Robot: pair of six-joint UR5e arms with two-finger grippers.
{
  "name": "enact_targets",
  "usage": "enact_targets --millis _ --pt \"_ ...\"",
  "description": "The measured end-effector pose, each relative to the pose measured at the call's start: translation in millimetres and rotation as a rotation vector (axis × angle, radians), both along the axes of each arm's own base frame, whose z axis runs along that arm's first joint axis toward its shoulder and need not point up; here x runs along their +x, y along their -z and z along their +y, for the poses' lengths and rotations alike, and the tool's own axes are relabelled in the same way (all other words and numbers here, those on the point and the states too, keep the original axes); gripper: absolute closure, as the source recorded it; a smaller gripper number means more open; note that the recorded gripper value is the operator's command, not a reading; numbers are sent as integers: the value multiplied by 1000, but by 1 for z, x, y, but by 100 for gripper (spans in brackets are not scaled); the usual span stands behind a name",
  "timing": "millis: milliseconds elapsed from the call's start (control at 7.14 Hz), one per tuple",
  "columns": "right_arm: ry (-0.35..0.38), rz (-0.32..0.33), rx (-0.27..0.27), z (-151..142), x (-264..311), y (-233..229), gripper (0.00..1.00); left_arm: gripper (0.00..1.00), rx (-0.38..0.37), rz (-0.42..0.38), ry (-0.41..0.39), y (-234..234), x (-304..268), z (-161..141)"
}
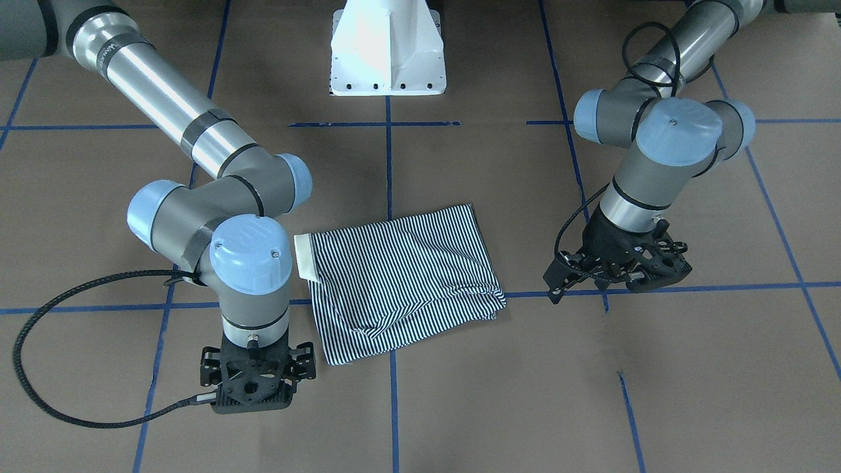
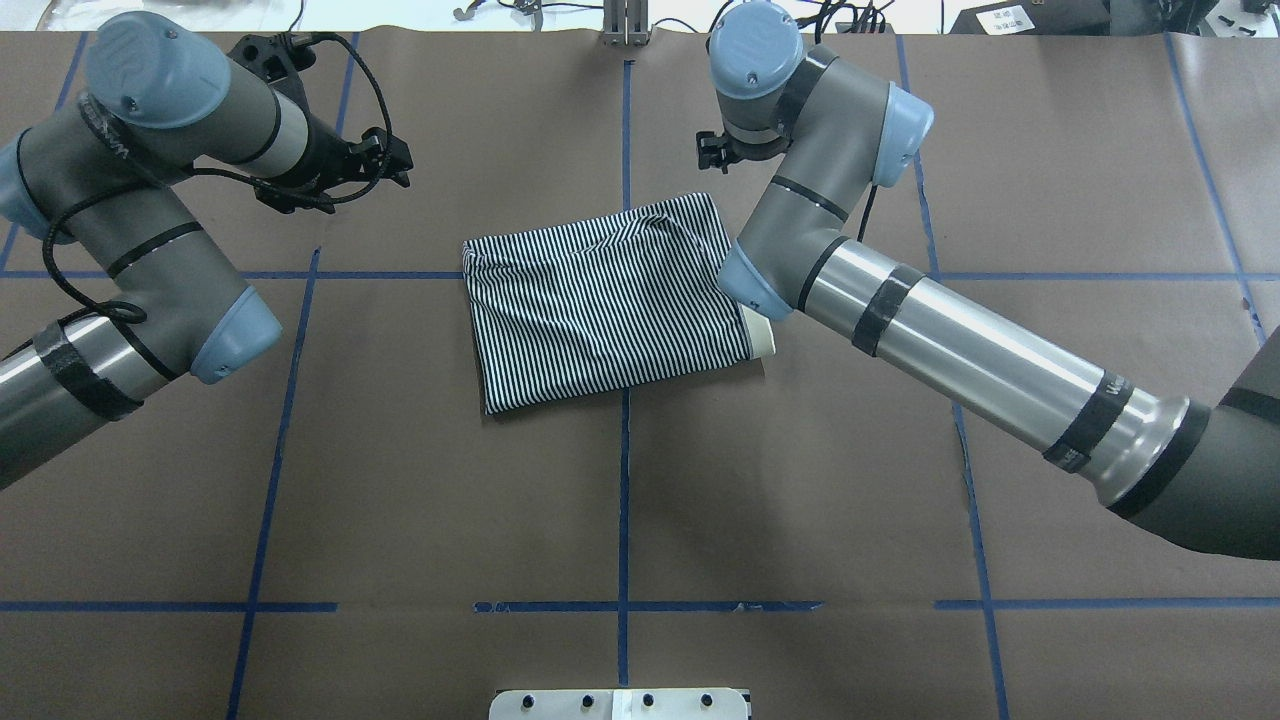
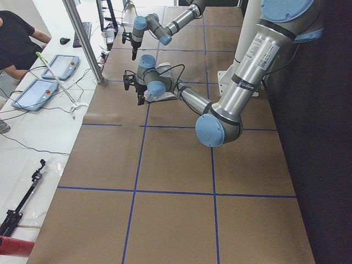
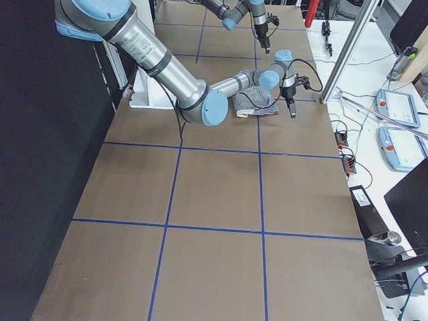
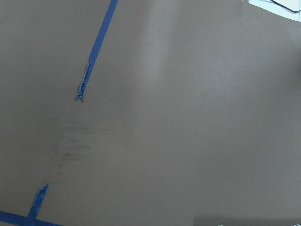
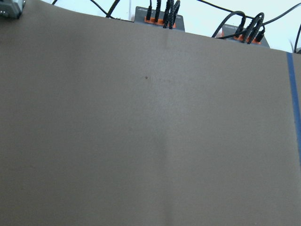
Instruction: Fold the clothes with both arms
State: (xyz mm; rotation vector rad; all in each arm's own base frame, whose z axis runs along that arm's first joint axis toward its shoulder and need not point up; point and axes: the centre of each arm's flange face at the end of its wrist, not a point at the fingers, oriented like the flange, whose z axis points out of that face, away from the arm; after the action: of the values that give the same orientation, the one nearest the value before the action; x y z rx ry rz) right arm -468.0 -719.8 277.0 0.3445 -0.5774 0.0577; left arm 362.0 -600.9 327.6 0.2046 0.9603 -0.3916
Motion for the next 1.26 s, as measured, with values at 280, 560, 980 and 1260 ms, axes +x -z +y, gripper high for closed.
enact_targets --millis 280,560,980,1260 --pt "62 -57 -32 -24 88 -18 0 0 65 -37 -27 1 -31 9" --pt "158 -44 -48 -11 210 -64 0 0 141 -151 -95 -2 -105 10" --pt "284 -86 -82 52 382 -164 0 0 261 -326 -280 -55 -264 14" --pt "328 -151 -86 104 476 -248 0 0 336 -405 -400 -123 -353 31"
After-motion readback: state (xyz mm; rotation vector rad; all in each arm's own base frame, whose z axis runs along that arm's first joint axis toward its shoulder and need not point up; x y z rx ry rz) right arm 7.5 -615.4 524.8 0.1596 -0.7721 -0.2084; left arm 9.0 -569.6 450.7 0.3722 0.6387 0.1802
